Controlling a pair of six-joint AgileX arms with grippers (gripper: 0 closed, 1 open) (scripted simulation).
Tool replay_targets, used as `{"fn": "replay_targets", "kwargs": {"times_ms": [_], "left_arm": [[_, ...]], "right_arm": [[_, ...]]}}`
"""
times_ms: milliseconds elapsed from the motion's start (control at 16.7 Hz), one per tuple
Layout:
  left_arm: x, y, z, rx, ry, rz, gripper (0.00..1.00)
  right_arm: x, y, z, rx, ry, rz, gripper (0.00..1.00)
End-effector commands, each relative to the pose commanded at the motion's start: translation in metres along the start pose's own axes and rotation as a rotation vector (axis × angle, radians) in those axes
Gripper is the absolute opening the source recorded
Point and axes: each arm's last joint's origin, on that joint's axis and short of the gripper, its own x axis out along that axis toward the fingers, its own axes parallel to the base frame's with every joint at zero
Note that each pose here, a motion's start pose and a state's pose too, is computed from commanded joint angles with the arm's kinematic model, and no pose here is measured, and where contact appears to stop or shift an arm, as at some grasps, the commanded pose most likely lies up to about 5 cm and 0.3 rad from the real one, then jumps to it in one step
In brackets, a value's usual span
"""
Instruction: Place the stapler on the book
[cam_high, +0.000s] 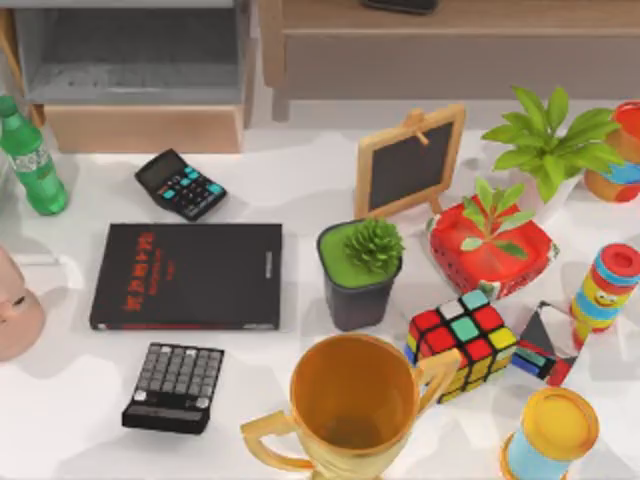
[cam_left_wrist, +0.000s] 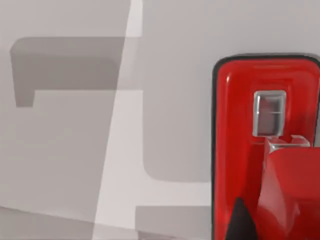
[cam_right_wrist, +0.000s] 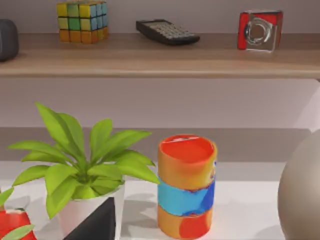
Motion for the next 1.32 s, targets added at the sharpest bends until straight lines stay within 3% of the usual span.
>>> {"fn": "replay_targets", "kwargs": {"times_ms": [360, 720, 1020, 1320], "left_arm": [[-0.070, -0.002, -0.011, -0.023, -0.114, 0.022, 0.00], [-0.142, -0.022, -0.040, -0.059, -0.228, 0.018, 0.00], [-0.166, -0.080, -0.070, -0.046, -0.220, -0.025, 0.00], [-0.147, -0.173, -0.103, 0.045, -0.149, -0.057, 0.00]], "right_arm": [[0.000, 0.000, 0.000, 0.000, 0.000, 0.000, 1.00], [0.000, 0.000, 0.000, 0.000, 0.000, 0.000, 1.00], [0.000, 0.000, 0.000, 0.000, 0.000, 0.000, 1.00], [0.000, 0.000, 0.000, 0.000, 0.000, 0.000, 1.00]]}}
